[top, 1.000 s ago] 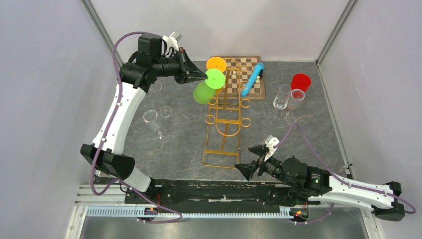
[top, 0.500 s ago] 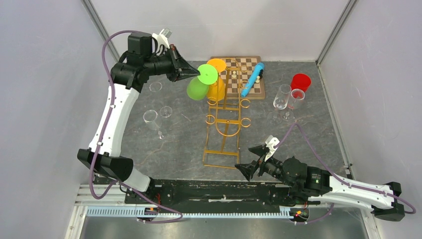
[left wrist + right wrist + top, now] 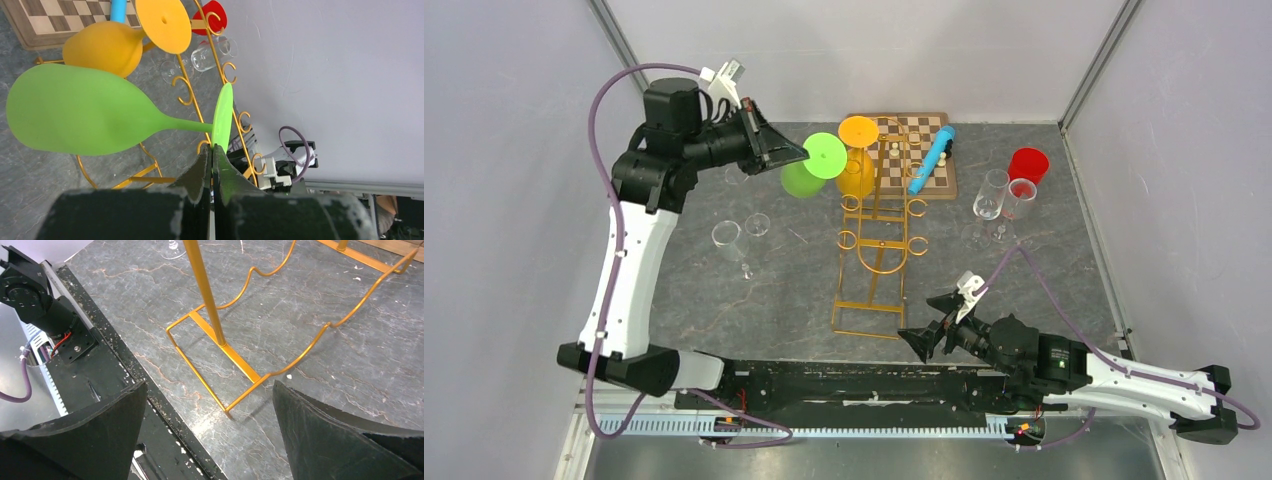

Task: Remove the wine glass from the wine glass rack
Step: Pick up the wine glass from the wine rack, then place the wine glass at the center of the board.

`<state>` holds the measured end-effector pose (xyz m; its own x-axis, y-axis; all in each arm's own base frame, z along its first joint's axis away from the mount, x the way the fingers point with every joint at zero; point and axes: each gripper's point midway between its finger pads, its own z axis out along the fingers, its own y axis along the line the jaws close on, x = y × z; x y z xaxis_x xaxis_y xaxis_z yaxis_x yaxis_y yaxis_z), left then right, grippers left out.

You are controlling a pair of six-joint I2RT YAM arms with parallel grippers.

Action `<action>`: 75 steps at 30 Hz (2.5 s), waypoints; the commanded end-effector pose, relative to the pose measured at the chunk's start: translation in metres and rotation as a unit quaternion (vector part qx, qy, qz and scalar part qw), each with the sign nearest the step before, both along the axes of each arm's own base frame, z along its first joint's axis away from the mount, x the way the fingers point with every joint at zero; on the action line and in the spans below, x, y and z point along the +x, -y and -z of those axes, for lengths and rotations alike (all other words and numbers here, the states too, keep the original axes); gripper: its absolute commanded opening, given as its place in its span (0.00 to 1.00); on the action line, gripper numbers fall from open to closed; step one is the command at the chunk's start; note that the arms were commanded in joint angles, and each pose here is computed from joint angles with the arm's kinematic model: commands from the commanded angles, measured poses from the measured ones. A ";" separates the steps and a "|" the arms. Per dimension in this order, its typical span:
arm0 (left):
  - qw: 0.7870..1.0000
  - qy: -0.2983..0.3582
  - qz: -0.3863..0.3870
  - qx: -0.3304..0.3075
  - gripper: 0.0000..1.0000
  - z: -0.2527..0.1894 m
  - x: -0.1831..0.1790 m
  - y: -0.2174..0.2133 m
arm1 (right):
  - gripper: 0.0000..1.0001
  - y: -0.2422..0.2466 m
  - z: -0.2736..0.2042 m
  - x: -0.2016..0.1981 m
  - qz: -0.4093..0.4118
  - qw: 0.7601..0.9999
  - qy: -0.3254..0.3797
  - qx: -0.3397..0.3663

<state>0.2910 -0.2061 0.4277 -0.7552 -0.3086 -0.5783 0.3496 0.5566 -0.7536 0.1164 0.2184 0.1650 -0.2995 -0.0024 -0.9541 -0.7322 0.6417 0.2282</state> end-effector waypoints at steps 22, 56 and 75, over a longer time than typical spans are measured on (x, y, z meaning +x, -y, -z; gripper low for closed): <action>0.992 0.067 0.069 0.084 0.02 0.058 -0.111 -0.032 | 0.98 -0.011 -0.055 -0.013 -0.055 0.998 0.008 -0.021; 0.960 0.105 0.148 0.213 0.02 0.160 -0.178 -0.007 | 0.93 -0.026 -0.051 -0.003 0.046 0.986 -0.139 0.085; 0.883 0.222 0.243 0.334 0.02 0.182 -0.228 0.066 | 0.93 -0.037 -0.041 -0.005 0.052 0.977 -0.179 0.109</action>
<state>0.0574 -0.2516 0.2168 -0.4299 0.5718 -0.6988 0.8485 0.5203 -0.0963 0.1105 0.2475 0.1969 -0.5918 0.1835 -0.7849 -0.5274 0.6483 0.5492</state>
